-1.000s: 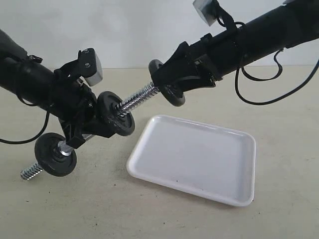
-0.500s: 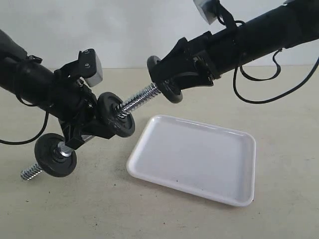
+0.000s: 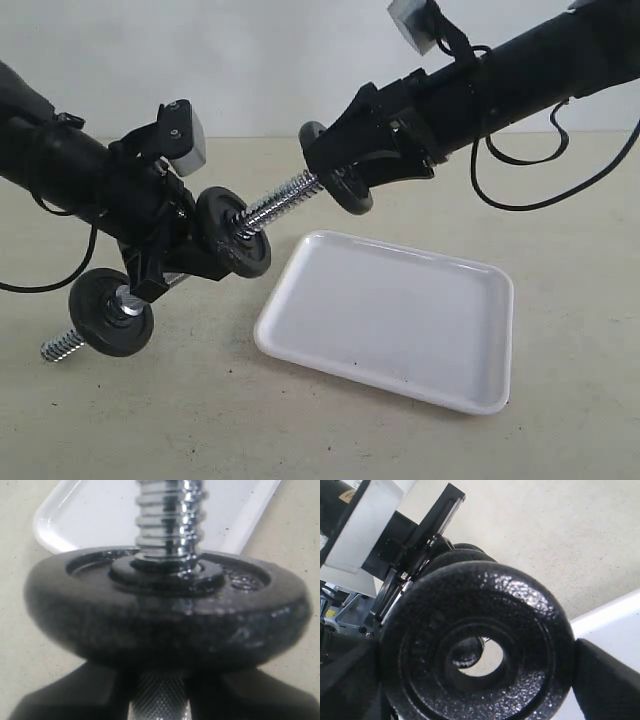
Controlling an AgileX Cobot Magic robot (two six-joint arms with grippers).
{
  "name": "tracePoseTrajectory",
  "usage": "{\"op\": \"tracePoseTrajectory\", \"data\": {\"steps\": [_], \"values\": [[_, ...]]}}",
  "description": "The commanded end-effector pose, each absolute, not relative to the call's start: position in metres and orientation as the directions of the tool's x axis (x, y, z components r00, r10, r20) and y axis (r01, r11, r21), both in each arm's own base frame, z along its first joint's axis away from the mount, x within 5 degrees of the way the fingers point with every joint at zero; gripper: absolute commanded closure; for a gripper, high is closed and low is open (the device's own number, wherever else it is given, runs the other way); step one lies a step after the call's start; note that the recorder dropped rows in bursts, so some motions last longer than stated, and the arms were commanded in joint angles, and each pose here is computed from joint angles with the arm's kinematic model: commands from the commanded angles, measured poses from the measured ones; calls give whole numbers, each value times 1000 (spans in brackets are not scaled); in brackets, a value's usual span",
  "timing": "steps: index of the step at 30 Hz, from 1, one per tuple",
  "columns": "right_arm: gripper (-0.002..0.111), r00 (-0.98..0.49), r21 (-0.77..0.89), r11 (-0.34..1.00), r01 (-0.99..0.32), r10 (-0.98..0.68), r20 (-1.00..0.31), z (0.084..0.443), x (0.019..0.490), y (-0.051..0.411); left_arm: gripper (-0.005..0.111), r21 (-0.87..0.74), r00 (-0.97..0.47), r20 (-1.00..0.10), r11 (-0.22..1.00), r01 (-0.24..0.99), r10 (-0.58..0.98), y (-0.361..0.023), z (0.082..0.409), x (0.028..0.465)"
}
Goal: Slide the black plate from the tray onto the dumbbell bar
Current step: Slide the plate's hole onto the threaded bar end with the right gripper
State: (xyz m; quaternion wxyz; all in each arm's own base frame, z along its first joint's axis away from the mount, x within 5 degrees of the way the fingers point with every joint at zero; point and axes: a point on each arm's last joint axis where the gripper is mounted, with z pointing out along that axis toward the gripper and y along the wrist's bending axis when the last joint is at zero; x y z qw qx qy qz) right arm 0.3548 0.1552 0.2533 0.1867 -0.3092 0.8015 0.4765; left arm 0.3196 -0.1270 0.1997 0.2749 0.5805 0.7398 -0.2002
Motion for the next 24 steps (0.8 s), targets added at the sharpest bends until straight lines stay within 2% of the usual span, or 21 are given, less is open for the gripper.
{"op": "tracePoseTrajectory", "data": {"steps": [1, 8, 19, 24], "values": [[107, -728, 662, 304, -685, -301, -615, 269, 348, 164, 102, 41, -183, -737, 313, 949, 650, -133, 231, 322], [107, -684, 648, 235, -725, -361, -634, 269, 333, 192, 102, 31, -192, -747, 322, 946, 636, -134, 232, 322], [107, -691, 658, 222, -719, -328, -644, 273, 335, 193, 102, 23, -193, -750, 317, 948, 633, -134, 232, 321], [107, -682, 650, 224, -726, -350, -642, 271, 333, 194, 102, 8, -194, -783, 322, 947, 591, -137, 236, 322]]}}
